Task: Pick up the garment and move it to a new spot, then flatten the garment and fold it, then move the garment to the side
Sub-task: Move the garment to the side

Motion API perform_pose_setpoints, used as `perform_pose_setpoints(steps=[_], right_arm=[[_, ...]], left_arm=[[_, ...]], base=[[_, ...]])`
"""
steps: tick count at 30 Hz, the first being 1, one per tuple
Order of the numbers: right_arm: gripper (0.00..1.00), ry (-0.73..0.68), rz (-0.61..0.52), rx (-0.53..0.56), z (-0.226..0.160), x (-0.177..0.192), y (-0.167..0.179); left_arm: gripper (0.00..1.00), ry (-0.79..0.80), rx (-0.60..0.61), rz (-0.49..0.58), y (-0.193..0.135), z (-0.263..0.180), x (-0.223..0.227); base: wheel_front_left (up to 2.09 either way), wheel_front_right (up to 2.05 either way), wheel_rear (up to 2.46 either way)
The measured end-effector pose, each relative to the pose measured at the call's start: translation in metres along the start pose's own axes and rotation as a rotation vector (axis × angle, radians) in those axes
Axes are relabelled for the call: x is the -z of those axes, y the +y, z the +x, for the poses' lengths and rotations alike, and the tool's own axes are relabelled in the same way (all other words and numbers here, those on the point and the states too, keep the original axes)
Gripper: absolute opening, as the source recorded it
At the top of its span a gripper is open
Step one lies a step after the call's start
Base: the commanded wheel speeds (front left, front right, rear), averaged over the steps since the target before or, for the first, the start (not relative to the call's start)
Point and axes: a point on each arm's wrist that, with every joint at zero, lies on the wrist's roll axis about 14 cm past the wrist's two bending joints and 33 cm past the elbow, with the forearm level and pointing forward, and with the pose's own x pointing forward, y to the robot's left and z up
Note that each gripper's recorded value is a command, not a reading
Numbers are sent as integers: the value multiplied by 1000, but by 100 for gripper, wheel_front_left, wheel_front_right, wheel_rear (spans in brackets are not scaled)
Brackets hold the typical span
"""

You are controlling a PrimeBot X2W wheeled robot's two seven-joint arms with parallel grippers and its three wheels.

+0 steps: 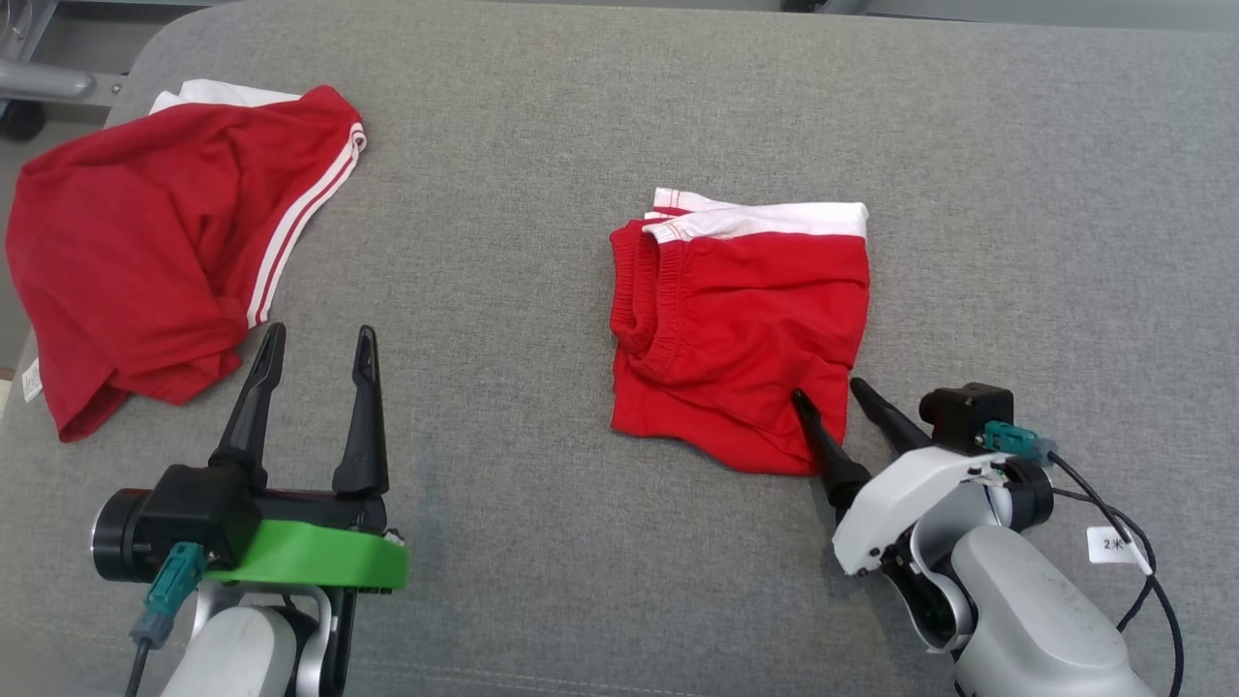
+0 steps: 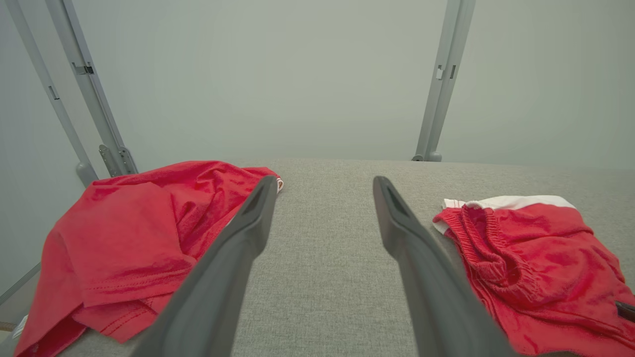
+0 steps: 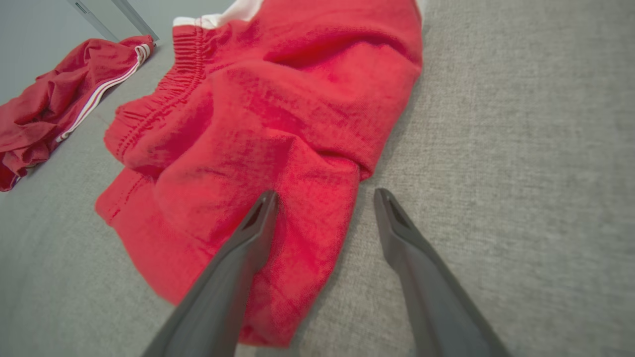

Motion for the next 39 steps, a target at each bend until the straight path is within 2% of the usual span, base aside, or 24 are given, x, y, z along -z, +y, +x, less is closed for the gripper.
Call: perform_pose_setpoints(steps=[1, 2, 3, 4, 5, 16, 27, 32, 38, 39], right_arm=[[100, 7, 12, -1, 2, 1, 1], [84, 19, 25, -4, 3, 3, 2], [47, 25, 27, -6, 3, 3, 3], [28, 35, 33, -8, 4, 4, 3], [0, 42, 39, -7, 4, 5, 3], [0, 83, 32, -34, -6, 6, 3], [0, 114, -21, -16, -34, -3, -23], [0, 115, -100, 26, -43, -17, -51], [0, 117, -189, 139, -57, -36, -112], [0, 117, -189, 139, -57, -36, -112]], left_arm=[[100, 1, -1, 0, 0, 0, 1], [100, 0, 0, 0, 0, 0, 0], [100, -5, 1, 0, 0, 1, -1], [100, -8, 4, 0, -1, 2, -2], [100, -11, 5, 0, -1, 2, -2], [100, -32, 57, -4, -17, 14, -5], [100, -45, 218, -4, -66, 46, -5], [100, -56, 315, -8, -97, 64, -5], [100, -49, 426, -11, -132, 87, 3], [100, -49, 426, -11, -132, 87, 3]], base=[[0, 0, 0], [0, 0, 0], [0, 0, 0], [0, 0, 0], [0, 0, 0], [0, 0, 0], [0, 0, 0], [0, 0, 0], [0, 0, 0], [0, 0, 0]])
